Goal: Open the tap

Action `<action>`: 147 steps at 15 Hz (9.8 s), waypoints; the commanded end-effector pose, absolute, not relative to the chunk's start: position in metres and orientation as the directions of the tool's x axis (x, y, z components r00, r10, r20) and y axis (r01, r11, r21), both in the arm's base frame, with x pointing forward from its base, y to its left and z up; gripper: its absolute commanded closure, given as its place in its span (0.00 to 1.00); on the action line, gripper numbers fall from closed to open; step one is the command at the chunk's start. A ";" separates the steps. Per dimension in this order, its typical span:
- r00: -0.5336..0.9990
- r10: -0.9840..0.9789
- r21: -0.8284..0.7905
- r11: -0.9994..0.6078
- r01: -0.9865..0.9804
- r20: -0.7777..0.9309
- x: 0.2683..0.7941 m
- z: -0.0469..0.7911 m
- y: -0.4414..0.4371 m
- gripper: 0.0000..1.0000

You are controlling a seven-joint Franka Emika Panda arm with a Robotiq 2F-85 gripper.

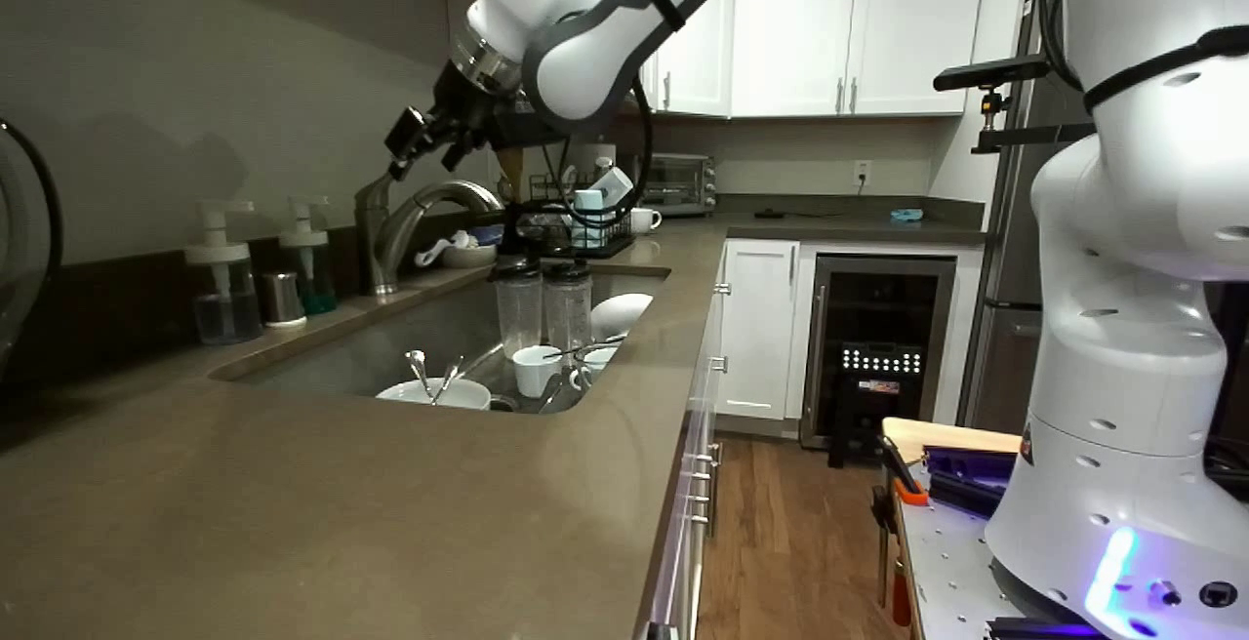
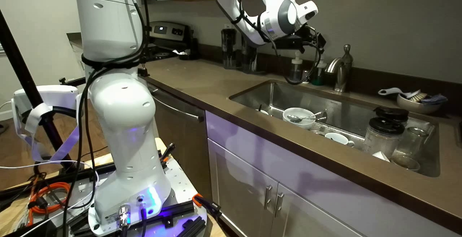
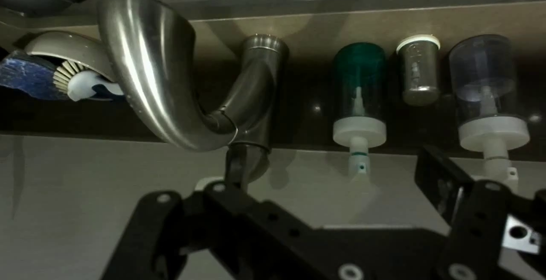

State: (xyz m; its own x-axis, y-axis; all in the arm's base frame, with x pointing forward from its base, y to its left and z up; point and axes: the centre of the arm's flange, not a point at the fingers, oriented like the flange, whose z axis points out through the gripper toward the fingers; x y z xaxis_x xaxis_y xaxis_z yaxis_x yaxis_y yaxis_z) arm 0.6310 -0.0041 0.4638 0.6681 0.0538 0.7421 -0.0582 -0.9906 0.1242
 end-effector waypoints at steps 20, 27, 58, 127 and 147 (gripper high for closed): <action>0.679 0.068 0.185 -0.978 -0.100 0.731 0.702 0.483 -0.017 0.96; 0.710 0.019 0.156 -0.980 -0.128 0.704 0.717 0.498 -0.039 0.96; 0.631 0.000 0.175 -0.961 -0.215 0.776 0.766 0.481 -0.076 0.97; 0.683 -0.117 0.024 -0.981 -0.194 0.721 0.769 0.499 -0.075 0.97; 0.501 -0.118 -0.012 -0.978 -0.209 0.857 0.771 0.496 -0.074 0.97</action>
State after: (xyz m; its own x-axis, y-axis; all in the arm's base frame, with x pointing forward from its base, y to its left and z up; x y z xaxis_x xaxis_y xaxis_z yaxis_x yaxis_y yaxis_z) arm 0.7711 -0.0837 0.4915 0.5374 -0.1240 0.8342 -0.2099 -0.9777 -0.0100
